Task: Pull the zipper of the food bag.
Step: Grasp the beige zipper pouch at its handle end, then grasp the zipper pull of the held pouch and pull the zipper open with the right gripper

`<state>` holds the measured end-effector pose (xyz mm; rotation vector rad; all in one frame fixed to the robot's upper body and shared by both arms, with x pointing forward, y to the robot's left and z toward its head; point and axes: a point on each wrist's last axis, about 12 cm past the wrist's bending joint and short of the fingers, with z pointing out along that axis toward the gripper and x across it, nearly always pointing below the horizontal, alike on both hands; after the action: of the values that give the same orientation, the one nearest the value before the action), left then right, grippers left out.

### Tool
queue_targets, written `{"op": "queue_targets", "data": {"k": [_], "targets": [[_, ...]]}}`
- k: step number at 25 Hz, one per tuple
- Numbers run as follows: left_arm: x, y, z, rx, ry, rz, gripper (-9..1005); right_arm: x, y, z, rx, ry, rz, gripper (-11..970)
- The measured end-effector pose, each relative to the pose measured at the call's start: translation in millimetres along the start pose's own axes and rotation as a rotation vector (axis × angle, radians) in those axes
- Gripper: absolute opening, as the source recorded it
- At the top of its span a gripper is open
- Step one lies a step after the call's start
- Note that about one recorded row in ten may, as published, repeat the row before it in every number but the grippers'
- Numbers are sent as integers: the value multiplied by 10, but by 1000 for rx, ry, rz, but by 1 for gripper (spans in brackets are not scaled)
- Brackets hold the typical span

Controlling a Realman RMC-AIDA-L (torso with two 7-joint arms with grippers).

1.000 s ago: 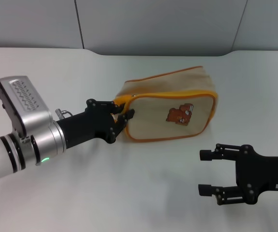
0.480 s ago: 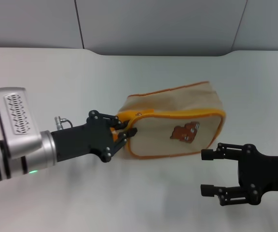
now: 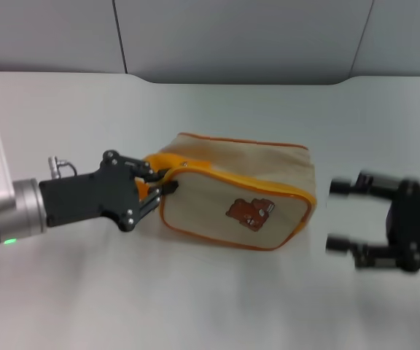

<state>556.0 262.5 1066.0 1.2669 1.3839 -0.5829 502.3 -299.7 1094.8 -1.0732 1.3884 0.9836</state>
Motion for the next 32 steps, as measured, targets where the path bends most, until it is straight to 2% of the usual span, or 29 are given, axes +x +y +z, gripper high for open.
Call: {"op": "queue_targets", "data": {"k": [1, 2, 3, 4, 5, 7, 8, 9, 10, 12, 16, 17, 22, 32], "targets": [[-22, 20, 30, 4, 0, 14, 119, -19, -27, -5, 35, -25, -33, 785], [-56, 39, 95, 16, -4, 34, 118, -74, -116, -13, 129, -78, -115, 785], [-56, 39, 95, 16, -4, 34, 118, -74, -116, -13, 129, -78, -115, 784], [-71, 44, 127, 21, -6, 41, 117, -123, -202, 2, 199, -113, -176, 784], [-84, 46, 155, 26, -8, 48, 117, -123, -202, 2, 199, -113, -176, 784], [-116, 46, 224, 46, -8, 67, 116, -202, -360, 120, 252, -109, -276, 784], [-116, 46, 224, 46, -8, 67, 115, -202, -360, 120, 252, -109, -276, 784], [-127, 44, 247, 53, -9, 74, 115, -251, -466, 250, 241, -72, -340, 783], [-135, 44, 261, 56, -10, 78, 114, -251, -466, 250, 241, -72, -340, 783], [-151, 45, 286, 61, -12, 86, 113, -304, -590, 447, 200, -5, -405, 783], [-167, 47, 310, 65, -17, 90, 112, -353, -674, 618, 148, 58, -464, 782], [-175, 41, 320, 68, -22, 90, 113, -358, -702, 716, 116, 106, -520, 782], [-180, 31, 334, 70, -27, 87, 108, -358, -697, 903, 55, 190, -651, 575], [-168, 12, 321, 65, -30, 79, 108, -333, -669, 1044, -19, 234, -693, 495]]}}
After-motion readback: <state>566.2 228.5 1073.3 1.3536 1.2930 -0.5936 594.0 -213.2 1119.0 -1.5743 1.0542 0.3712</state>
